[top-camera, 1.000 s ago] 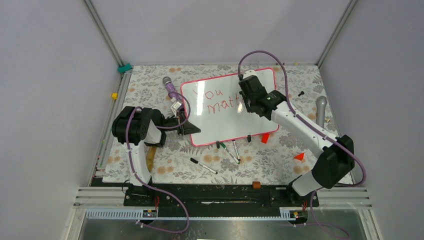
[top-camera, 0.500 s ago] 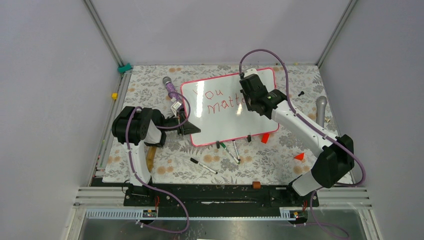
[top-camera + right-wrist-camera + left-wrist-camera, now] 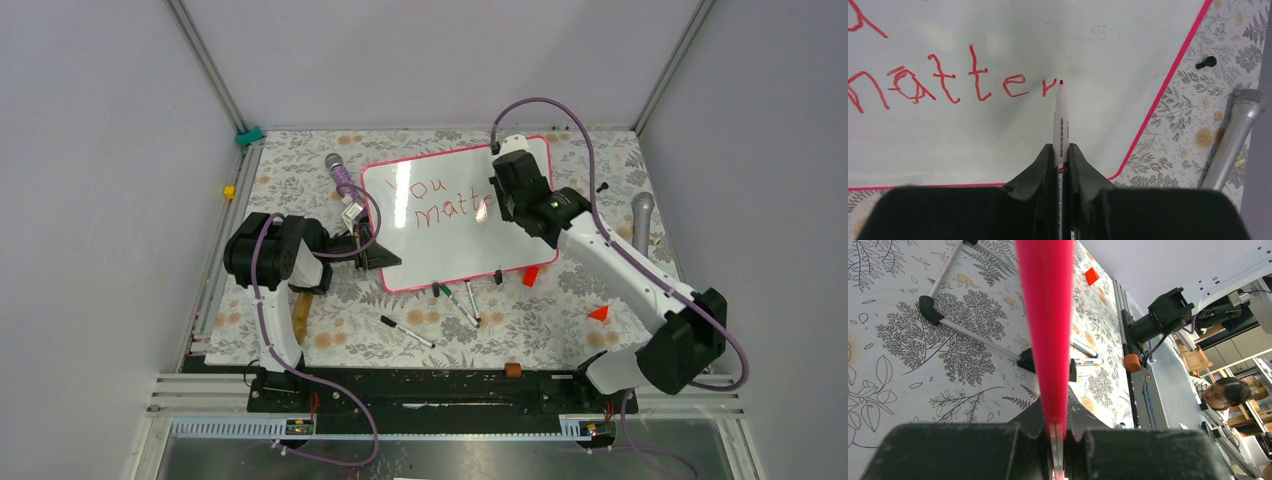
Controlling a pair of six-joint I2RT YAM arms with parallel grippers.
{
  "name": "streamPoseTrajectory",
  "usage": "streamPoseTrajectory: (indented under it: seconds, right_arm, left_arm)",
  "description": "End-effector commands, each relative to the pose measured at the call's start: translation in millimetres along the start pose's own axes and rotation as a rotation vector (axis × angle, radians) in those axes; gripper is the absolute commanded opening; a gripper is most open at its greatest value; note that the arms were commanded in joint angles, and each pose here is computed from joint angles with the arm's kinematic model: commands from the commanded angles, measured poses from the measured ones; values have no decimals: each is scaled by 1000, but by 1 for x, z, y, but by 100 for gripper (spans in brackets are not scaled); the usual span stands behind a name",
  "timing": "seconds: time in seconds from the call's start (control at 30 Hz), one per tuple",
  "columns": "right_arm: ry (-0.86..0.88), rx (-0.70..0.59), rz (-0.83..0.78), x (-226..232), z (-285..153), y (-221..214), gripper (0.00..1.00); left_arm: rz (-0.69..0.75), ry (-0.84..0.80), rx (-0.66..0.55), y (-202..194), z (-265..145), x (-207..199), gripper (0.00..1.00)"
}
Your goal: Write a sentence on the whiteboard
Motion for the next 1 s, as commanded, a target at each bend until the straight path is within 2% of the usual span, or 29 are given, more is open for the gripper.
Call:
streamPoseTrajectory:
  seconds: [0.0, 0.2, 0.57, 0.7, 0.97]
  right_arm:
    - [68, -177, 102, -9, -32, 18, 0]
    - [237, -289, 201, 4, -54, 14, 0]
    - [311, -273, 452, 20, -51, -4, 0]
    - [332, -214, 527, 29, -43, -16, 0]
    - [528, -221, 487, 52, -51, -26, 0]
  left_arm:
    - [7, -34, 46, -17, 4, 3, 0]
    - [8, -30, 44, -17, 4, 3, 0]
    - [-1, -25, 41, -17, 5, 4, 0]
    - [24, -8, 27, -18, 4, 2, 0]
    - [55, 6, 19, -19, 4, 2, 0]
Point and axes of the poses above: each gripper's point midway between its finger pads, its own z axis out along the fingers, its own x axis along the line the jaws close on, y = z × x, the point moved 4 cm from there along -z, back along the fingers
